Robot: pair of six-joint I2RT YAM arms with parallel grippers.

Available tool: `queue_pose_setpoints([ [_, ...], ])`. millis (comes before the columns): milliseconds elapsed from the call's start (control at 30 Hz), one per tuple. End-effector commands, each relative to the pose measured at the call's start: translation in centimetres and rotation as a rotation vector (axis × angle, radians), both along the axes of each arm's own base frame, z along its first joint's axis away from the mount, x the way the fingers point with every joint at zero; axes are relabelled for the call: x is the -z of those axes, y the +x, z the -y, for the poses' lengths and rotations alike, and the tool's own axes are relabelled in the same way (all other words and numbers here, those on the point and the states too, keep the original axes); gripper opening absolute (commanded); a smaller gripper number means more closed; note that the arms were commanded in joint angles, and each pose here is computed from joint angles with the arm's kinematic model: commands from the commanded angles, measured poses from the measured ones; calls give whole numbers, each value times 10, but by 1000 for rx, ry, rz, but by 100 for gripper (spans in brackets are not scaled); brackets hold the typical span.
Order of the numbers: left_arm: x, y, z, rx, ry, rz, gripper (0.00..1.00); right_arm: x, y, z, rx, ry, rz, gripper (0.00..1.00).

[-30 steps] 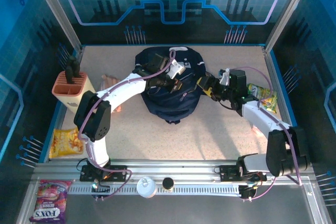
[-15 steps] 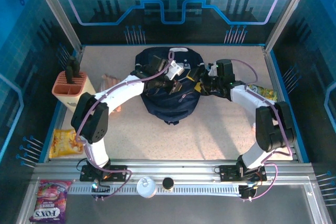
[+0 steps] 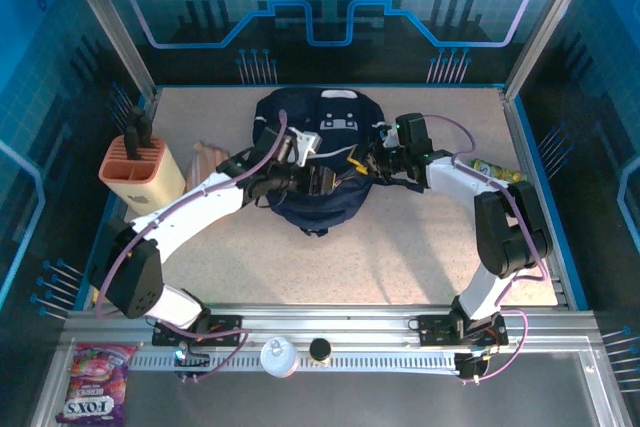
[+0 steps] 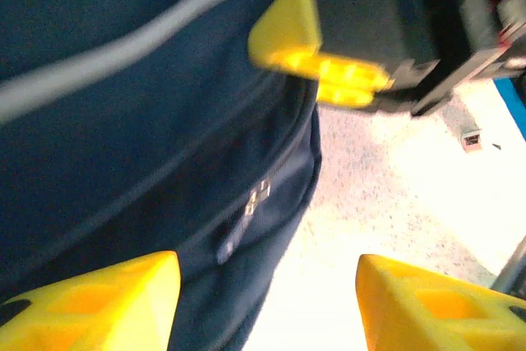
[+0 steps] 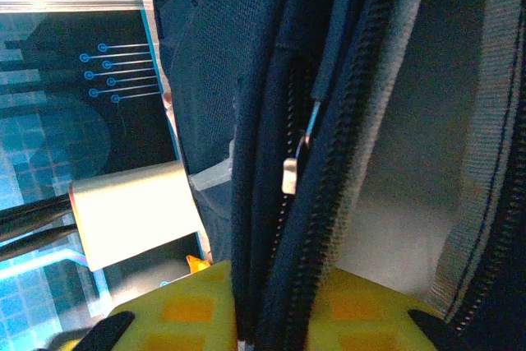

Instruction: Pack the student bag

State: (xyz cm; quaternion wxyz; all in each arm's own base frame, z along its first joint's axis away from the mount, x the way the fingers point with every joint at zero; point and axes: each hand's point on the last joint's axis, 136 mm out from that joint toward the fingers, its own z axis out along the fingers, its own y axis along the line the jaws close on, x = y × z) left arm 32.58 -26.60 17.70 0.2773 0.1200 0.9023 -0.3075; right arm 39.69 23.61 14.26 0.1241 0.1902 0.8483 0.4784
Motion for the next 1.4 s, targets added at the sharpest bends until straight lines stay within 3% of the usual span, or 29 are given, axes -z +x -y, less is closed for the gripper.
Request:
queue_pose_setpoints([
  [0,12,-15,0,-147,-83,-134,61,-25,0,-17,-61,49,82,17],
  [233,33,-18,12,-173,-147,-200,62,-32,-3,-18,-64,62,94,16],
  [533,43,8,24,-198,-159,-137,65,-36,-5,-20,-68,89,98,15],
  [800,40,16,42,-139,-213,-101,64,-37,-6,-22,-72,98,99,15],
  [1100,28,15,40,-118,-237,2,42,-32,-7,-21,-71,94,92,15],
  [1367,36,22,35,-166,-205,17,31,-30,-7,-21,-69,92,87,15],
])
